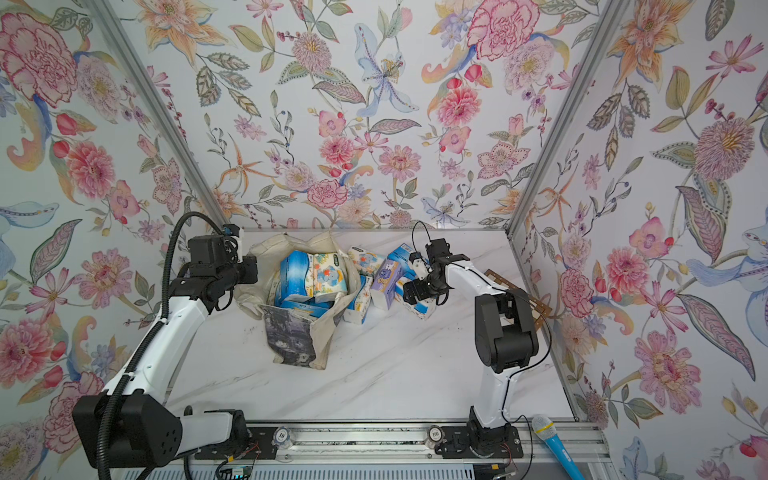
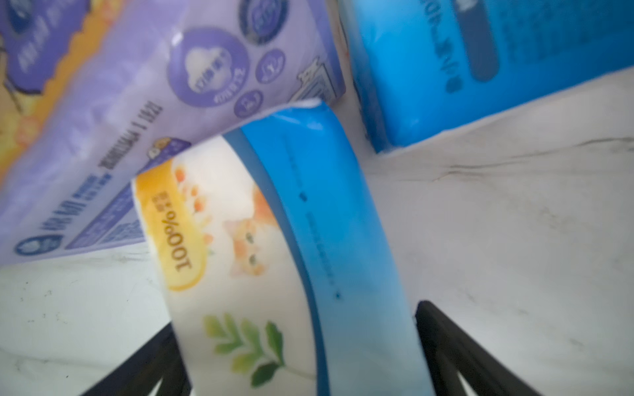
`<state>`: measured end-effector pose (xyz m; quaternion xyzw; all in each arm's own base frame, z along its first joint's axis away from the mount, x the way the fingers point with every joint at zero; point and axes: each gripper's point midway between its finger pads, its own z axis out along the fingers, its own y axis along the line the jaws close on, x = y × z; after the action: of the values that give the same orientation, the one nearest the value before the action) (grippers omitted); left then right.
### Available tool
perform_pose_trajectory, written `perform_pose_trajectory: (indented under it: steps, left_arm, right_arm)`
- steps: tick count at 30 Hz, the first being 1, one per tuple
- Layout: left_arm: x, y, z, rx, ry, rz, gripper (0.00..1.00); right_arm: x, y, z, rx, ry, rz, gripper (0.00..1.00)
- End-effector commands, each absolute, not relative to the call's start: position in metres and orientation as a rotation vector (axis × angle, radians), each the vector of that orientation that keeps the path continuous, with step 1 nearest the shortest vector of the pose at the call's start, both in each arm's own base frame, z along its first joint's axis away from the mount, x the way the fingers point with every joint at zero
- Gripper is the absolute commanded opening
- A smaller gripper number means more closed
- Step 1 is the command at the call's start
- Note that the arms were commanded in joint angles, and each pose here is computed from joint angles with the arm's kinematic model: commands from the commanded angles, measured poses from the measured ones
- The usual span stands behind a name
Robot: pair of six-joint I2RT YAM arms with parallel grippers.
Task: Put tissues into the canvas bag
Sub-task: Pick up the pack of facial tissues from the center of the board.
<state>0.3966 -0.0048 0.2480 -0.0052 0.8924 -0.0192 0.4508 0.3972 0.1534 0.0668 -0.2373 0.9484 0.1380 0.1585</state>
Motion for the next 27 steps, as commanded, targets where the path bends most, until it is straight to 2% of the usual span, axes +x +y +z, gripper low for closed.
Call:
perform_pose_trajectory:
  steps: [1,5,9,14,16,19,24,27]
  left_arm:
    - [0.399,-0.004,0.254,-0.007,2.191,-0.06,0.0]
    - [0.401,-0.007,0.256,-0.005,2.181,-0.087,0.0]
    - [0.4,-0.008,0.255,-0.004,2.186,-0.091,0.0]
    - [0.397,-0.008,0.257,-0.002,2.189,-0.088,0.0]
    - [0.397,-0.008,0.26,-0.005,2.179,-0.091,0.0]
    - [0.397,-0.008,0.266,-0.007,2.162,-0.097,0.0]
    - [0.4,-0.01,0.265,-0.015,2.157,-0.112,0.0]
    - [0.401,-0.012,0.262,-0.013,2.163,-0.129,0.0]
  right_arm:
    - [0.376,0.149,0.064,-0.694,2.771,0.371,0.95]
    - [0.374,0.148,0.062,-0.684,2.788,0.337,0.88]
    - [0.379,0.145,0.072,-0.645,2.771,0.3,0.69]
    - [0.384,0.14,0.108,-0.582,2.702,0.251,0.54]
    - [0.388,0.139,0.137,-0.545,2.646,0.215,0.5]
    - [0.39,0.159,0.209,-0.548,2.464,0.227,0.5]
    - [0.368,0.242,0.339,-0.708,2.069,0.394,0.52]
    - [0.344,0.293,0.392,-0.816,1.859,0.549,0.53]
